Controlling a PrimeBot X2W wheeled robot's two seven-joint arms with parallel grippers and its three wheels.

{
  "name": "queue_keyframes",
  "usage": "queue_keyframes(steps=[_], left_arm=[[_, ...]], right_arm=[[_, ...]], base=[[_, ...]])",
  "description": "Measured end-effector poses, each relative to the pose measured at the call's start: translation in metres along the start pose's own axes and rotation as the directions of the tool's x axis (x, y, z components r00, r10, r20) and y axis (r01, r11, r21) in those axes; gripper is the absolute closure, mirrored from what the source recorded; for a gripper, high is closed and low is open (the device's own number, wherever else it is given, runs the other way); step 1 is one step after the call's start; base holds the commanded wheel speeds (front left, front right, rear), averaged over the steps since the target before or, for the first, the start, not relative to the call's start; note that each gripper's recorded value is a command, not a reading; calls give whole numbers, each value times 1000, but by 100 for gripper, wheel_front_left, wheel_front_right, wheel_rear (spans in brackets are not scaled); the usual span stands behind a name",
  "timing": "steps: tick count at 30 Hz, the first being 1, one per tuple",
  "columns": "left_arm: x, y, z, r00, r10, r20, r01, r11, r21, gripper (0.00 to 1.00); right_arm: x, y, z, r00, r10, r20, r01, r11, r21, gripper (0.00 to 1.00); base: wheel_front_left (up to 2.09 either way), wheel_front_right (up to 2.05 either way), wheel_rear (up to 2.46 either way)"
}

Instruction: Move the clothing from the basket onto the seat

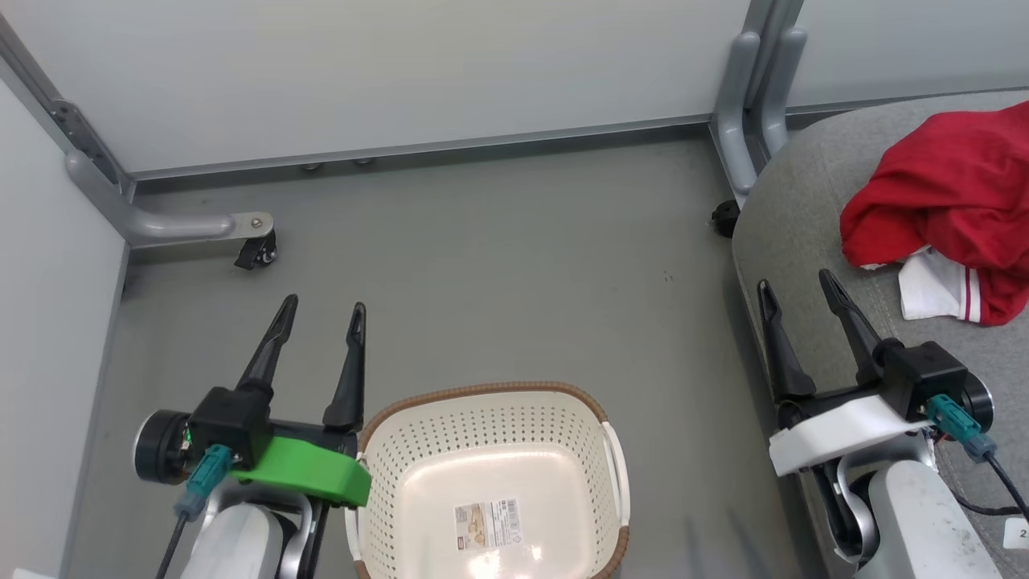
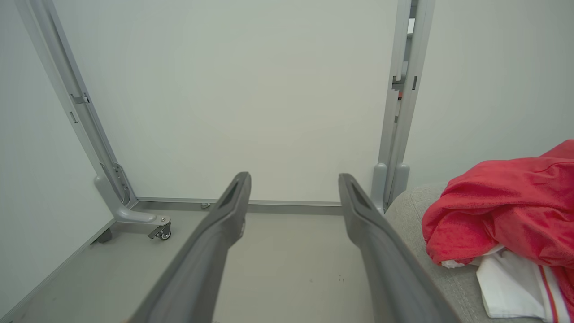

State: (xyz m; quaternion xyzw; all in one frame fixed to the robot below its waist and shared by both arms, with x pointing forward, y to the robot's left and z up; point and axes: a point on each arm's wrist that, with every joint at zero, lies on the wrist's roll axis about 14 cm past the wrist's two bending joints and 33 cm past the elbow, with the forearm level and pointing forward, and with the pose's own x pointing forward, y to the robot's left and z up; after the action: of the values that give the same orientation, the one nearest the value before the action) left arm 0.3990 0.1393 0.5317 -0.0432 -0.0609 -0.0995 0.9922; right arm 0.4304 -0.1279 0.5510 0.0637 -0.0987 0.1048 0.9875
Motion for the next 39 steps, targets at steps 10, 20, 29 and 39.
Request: queue_keyframes(steps=[10,20,29,39], left_arm=[[-33,33,1,992,128,0,-128,992,7,0],[-46,42,9,983,182,29,-182,983,-19,0],[-49,42,6,984,177,23,-177,984,-20,0],[-49,39,2,986,169,10,-168,986,-19,0]], right_arm=[[-30,2,0,1000,-15,-13,15,999,31,0],[-51,-2,6,999,-39,-3,39,998,49,0],[-59,-10,8,998,-69,-1,69,997,48,0],[-60,-13,7,997,-77,-5,78,996,46,0]], base=[[0,0,0],[0,0,0],[0,0,0],[0,0,0]])
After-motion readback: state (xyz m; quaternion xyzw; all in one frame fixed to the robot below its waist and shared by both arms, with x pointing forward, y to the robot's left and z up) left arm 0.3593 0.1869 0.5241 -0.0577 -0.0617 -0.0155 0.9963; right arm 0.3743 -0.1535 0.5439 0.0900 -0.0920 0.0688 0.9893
